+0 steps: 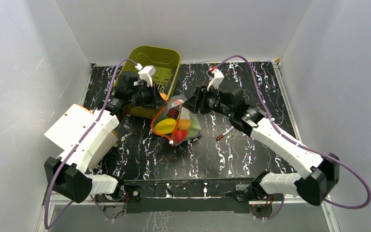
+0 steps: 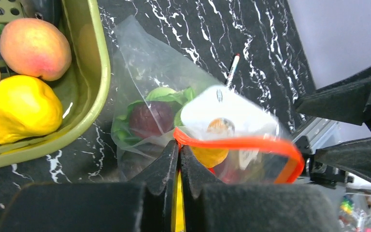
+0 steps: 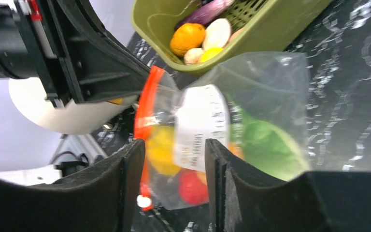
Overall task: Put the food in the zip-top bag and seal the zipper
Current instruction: Zip the zipper food storage bag at the center of the board.
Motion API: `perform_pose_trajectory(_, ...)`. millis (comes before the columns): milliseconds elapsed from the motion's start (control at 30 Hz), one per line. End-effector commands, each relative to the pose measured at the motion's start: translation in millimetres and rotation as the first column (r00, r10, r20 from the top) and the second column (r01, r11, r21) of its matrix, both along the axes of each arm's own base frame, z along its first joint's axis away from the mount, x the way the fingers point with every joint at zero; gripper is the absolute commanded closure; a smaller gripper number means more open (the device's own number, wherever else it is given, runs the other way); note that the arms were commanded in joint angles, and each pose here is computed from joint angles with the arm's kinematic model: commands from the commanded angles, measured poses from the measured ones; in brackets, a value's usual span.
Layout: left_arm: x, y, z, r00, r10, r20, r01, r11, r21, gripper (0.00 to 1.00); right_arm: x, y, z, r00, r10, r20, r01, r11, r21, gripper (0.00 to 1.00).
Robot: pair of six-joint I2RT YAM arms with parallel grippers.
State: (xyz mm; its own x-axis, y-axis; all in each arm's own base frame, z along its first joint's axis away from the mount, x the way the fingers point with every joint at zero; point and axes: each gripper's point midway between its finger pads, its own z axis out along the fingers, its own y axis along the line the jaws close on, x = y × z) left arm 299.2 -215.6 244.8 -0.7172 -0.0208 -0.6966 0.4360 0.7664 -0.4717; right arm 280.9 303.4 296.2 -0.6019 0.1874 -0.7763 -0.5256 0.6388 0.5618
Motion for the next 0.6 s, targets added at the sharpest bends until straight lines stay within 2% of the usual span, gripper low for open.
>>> perform_pose_trajectory(0,1.2,-3.4,32.9,0.995,0.095,-0.031,-0.098,0.989,-0.112,1.00,-4.6,-36.7,17.6,0.974,-0.058,0.218,0.075,0.995,-0.069,0.49)
perform_pose_trajectory(133,8.7,-1.8,41.5,0.983,0.176,-0.048,-0.181,0.970,-0.160,1.00,-28.8,-52.5,11.9,0.941,-0.032,0.337,0.056,0.997,-0.062,0.48)
perform_pose_trajectory(267,18.8,-3.9,52.5,0.967,0.244,-0.080,-0.256,0.941,-0.223,1.00,-52.4,-47.5,18.3,0.870,0.028,0.492,-0.006,0.999,-0.046,0.50)
perform_pose_trajectory(467,32.6,-11.7,58.6,0.943,0.293,-0.158,-0.328,0.899,-0.291,1.00,-69.9,-11.4,-10.4,0.780,0.160,0.605,-0.010,0.970,-0.244,0.47)
perform_pose_trajectory(567,36.3,-13.9,58.5,0.933,0.307,-0.189,-0.353,0.883,-0.310,1.00,-79.3,7.2,-15.4,0.706,0.195,0.681,0.007,0.959,-0.282,0.47)
